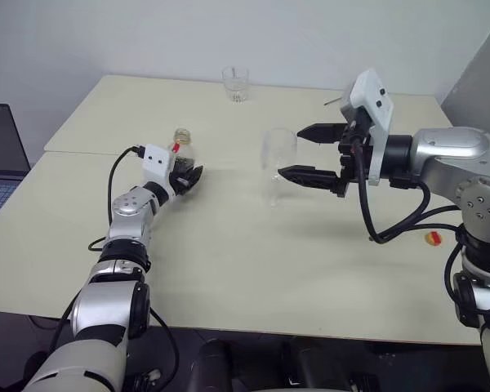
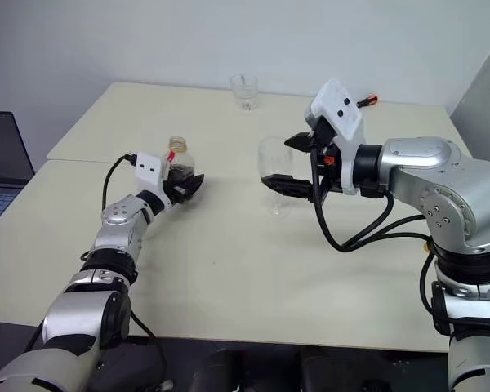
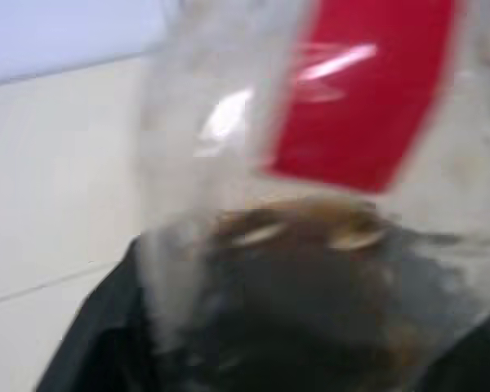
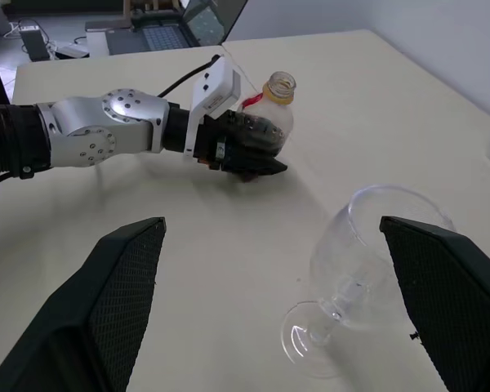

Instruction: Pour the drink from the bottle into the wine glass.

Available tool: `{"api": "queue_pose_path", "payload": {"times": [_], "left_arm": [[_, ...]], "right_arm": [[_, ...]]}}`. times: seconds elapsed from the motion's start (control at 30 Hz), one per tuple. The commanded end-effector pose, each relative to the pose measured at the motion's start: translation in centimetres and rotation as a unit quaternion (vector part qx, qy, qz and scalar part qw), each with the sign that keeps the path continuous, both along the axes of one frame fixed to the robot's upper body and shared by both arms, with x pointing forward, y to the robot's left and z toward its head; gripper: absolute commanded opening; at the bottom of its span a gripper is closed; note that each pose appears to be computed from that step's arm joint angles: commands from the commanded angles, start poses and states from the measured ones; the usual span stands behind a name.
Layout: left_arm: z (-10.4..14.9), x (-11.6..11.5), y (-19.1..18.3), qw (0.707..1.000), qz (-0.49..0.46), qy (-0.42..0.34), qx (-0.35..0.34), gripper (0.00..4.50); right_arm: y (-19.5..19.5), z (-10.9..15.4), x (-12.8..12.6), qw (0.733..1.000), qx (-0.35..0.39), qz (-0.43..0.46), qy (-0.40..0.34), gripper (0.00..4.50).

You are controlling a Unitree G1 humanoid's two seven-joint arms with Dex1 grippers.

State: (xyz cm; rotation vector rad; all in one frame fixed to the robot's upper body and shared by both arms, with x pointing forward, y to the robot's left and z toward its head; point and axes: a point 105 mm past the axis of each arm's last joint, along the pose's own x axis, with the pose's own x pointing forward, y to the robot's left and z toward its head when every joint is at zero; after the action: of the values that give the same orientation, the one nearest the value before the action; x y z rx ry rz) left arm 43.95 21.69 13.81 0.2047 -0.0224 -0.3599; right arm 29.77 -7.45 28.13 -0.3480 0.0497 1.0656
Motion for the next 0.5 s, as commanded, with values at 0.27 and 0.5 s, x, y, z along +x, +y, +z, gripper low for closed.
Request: {"api": "queue_pose_path", "payload": {"times": [0.27,0.5], "left_arm": [[3.0,0.4,0.1,0.999,-0.006,-0.048,0.0,1.08],[8.1,0.8,-1.8,0.99,-0.055,-0.118,0.054,1.03]], "right_arm": [[-3.3,0.2,-1.0,0.997,0.011,-0.07,-0.032,4.5],[-6.5,-1.3,-1.1,0.989,0.039,-0.144,-0.019,4.5]]}}
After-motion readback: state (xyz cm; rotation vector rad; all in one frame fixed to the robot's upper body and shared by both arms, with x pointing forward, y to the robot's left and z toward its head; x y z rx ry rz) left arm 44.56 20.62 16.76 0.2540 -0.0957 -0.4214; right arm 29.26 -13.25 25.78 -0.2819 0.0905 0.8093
